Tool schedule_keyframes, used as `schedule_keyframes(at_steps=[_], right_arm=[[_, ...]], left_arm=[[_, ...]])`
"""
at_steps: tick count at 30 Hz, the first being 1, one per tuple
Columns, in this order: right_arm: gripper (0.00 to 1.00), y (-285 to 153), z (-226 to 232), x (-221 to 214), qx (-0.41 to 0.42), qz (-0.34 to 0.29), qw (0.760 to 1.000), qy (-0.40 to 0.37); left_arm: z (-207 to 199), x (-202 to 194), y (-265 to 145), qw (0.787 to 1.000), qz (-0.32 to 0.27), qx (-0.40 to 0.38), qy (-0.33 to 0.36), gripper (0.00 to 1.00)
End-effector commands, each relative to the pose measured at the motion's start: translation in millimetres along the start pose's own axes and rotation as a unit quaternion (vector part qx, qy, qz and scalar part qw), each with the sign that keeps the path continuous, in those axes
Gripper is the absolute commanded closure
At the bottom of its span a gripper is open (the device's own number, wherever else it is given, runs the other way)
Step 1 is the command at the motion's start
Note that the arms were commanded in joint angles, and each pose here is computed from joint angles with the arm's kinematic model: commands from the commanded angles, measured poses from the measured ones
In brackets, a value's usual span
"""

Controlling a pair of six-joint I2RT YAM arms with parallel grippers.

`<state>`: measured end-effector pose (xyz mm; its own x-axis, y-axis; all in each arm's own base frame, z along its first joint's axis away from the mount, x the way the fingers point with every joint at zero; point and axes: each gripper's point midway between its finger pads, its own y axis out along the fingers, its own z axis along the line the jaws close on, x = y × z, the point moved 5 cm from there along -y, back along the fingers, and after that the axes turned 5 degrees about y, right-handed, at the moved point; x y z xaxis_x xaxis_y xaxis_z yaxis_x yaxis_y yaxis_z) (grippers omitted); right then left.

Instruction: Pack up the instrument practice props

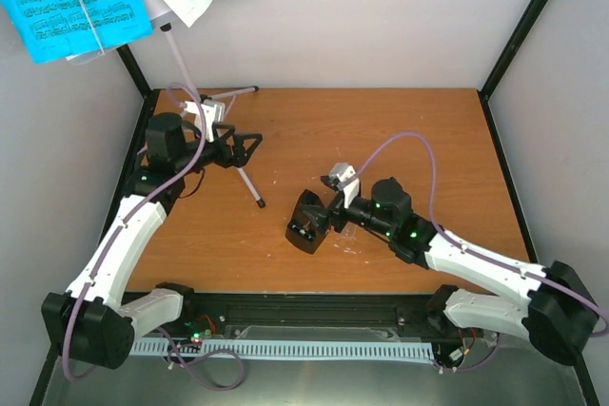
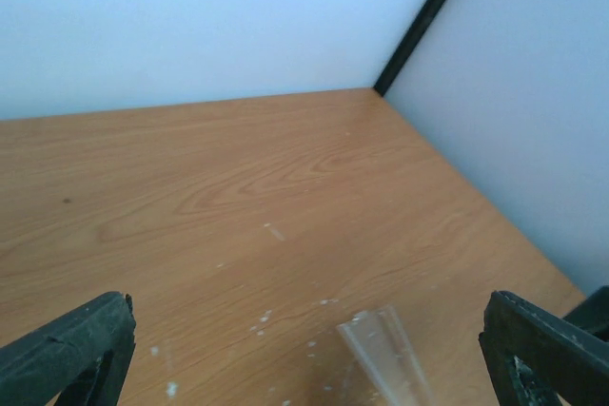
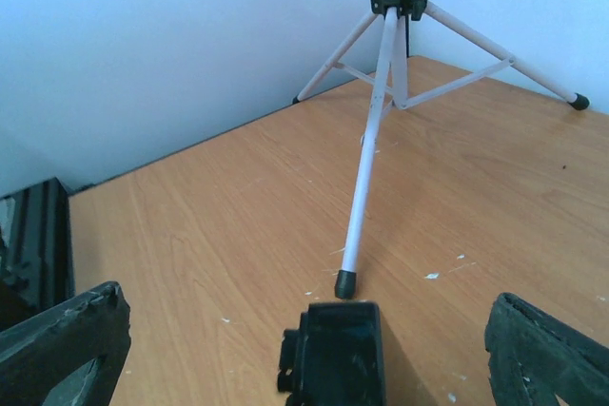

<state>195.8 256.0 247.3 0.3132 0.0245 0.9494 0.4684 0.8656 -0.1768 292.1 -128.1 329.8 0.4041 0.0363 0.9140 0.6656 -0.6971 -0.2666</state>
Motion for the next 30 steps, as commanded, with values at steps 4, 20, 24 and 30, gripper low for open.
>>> schedule_keyframes(at_steps=[4, 20, 24, 30], right_arm=[[0.00, 30, -2, -1, 0.011, -0.004, 0.996, -0.086], [0.00, 37, -29, -54, -0.079, 0.034, 0.992, -0.094], [0.00, 37, -34, -59, -0.093, 0.038, 0.991, -0.092], [0.00, 38, -32, -64, -0.079, 0.038, 0.993, -0.085]], left_arm=[[37, -15, 9, 0.995, 0.009, 0.083, 0.063, 0.00], [49, -30, 11, 0.990, 0.011, 0.115, 0.075, 0.00], [50, -31, 12, 0.991, 0.012, 0.114, 0.075, 0.00], [50, -33, 15, 0.991, 0.017, 0.110, 0.075, 0.01]])
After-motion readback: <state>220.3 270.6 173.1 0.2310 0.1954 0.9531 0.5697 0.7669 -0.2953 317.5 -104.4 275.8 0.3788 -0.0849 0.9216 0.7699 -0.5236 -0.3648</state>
